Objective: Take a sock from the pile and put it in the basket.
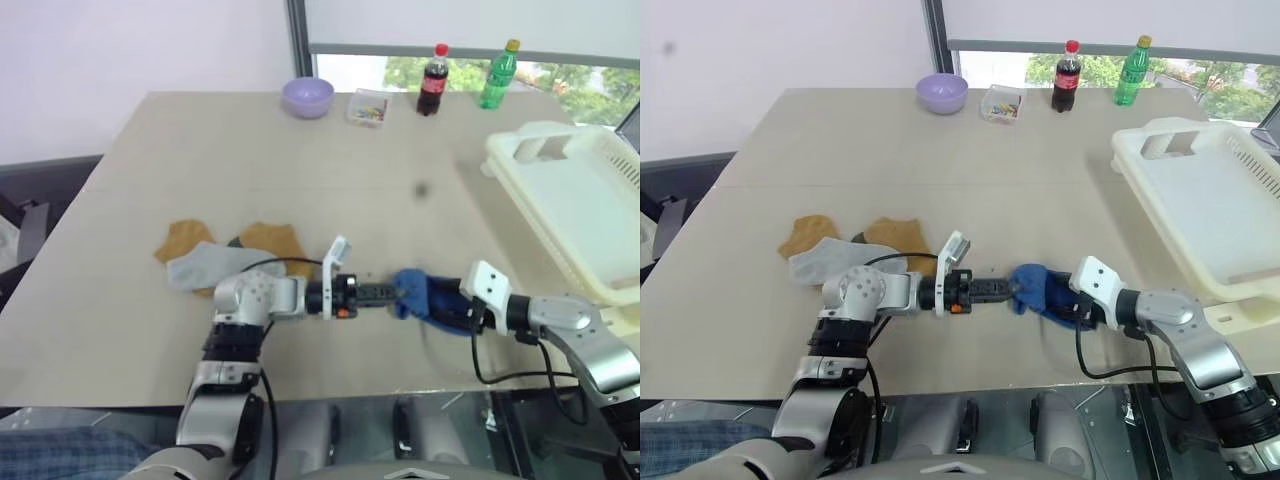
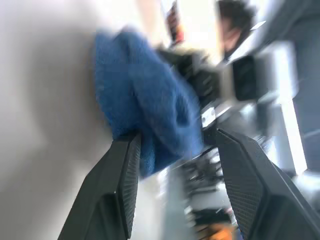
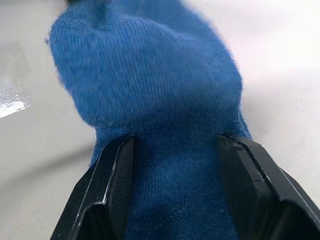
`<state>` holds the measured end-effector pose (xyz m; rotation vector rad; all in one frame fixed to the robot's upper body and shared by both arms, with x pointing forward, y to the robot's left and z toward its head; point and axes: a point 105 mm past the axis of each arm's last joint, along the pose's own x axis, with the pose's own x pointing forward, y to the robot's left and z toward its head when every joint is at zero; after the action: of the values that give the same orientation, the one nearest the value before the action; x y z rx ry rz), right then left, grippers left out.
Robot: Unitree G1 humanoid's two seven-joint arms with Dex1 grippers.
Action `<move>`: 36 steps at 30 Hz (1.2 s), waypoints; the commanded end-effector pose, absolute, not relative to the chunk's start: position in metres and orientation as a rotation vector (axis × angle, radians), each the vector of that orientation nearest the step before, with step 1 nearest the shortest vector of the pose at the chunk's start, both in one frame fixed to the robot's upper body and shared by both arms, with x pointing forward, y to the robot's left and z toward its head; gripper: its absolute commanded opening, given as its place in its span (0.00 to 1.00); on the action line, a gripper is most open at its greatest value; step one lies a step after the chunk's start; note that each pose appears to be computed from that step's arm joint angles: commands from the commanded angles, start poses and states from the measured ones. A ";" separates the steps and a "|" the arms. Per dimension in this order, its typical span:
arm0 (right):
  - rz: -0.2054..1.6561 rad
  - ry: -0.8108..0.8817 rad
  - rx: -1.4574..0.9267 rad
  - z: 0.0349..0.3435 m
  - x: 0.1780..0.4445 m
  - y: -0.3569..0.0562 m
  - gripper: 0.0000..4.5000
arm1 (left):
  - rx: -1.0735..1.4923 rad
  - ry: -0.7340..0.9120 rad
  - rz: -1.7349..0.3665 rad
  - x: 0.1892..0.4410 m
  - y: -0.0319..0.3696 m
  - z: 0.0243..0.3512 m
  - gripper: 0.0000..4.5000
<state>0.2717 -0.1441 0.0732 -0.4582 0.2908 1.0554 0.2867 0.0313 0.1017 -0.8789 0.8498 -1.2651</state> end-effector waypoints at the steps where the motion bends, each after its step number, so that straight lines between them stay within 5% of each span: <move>1: 1.048 0.382 -0.466 0.054 0.266 -0.150 0.60 | -0.975 0.821 -1.284 0.289 0.031 0.113 0.56; 21: 1.043 0.381 -0.472 0.054 0.268 -0.150 0.60 | -0.884 0.931 -1.302 0.252 0.051 0.101 0.56; 27: 1.044 0.381 -0.474 0.052 0.268 -0.149 0.60 | -0.792 0.848 -1.272 0.251 0.054 0.091 0.56; 31: 1.047 0.378 -0.475 0.052 0.268 -0.148 0.60 | -0.771 0.858 -1.238 0.252 0.052 0.084 0.95; 36: 1.047 0.380 -0.478 0.050 0.268 -0.148 0.60 | -0.724 0.878 -1.161 0.264 0.045 0.079 0.99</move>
<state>0.2737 -0.1421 0.0729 -0.4796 0.2811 1.0533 0.2589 0.0460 0.0830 -0.7601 0.8612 -1.2047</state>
